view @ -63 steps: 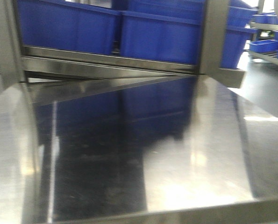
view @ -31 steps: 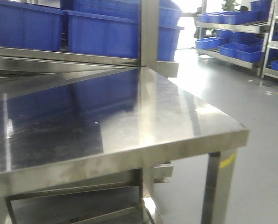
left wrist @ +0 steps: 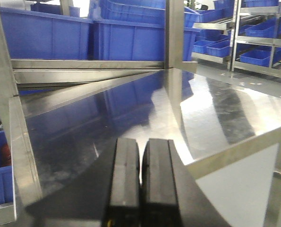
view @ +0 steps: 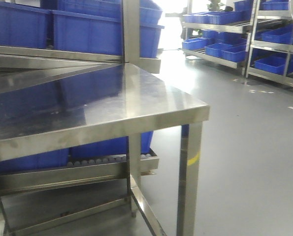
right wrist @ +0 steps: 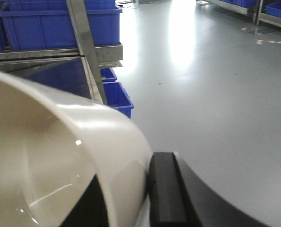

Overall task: Move white bin to right shelf second layer
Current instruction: 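Drive the base away from the table holding the bin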

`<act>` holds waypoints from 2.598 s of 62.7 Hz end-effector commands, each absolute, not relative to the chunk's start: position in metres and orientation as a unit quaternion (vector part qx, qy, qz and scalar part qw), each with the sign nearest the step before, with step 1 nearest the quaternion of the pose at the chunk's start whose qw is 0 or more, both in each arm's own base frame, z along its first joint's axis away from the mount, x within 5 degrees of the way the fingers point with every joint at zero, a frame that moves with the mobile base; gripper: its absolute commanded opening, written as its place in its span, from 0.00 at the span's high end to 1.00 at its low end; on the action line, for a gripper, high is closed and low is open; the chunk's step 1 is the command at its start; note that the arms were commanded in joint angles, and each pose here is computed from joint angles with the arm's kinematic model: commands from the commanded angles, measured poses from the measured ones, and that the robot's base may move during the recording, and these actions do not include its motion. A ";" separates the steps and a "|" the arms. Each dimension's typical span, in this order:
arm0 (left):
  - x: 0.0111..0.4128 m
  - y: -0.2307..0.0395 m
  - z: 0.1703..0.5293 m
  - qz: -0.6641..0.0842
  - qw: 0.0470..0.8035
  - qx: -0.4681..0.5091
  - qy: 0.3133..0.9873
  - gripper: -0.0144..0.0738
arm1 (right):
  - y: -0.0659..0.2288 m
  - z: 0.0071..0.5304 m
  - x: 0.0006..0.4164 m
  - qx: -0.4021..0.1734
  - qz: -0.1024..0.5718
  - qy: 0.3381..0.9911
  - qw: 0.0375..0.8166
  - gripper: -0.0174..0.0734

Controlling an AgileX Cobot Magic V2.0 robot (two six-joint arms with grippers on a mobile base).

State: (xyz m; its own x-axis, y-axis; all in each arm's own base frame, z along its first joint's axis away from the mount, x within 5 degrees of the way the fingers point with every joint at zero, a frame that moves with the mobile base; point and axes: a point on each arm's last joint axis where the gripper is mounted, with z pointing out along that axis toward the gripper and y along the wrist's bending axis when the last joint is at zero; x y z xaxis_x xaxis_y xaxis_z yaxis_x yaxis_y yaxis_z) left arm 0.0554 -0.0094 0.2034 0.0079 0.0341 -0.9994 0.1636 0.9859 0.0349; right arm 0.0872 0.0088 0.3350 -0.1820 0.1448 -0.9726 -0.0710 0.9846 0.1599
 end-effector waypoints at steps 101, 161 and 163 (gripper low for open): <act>0.056 -0.009 0.199 -0.050 0.728 0.064 0.681 0.74 | 0.008 0.354 0.087 0.026 0.087 0.721 0.687 0.74; 0.056 -0.009 0.199 -0.050 0.728 0.064 0.681 0.74 | 0.008 0.354 0.087 0.026 0.087 0.721 0.687 0.74; 0.056 -0.009 0.199 -0.050 0.728 0.064 0.681 0.74 | 0.008 0.354 0.087 0.026 0.087 0.721 0.687 0.74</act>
State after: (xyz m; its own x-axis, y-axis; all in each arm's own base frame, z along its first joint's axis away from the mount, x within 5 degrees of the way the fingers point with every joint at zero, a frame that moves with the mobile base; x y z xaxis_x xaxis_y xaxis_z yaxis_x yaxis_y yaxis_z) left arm 0.0554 -0.0094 0.2033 0.0078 0.0341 -0.9994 0.1636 0.9859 0.0349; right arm 0.0867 0.0088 0.3351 -0.1807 0.1453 -0.9727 -0.0721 0.9844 0.1604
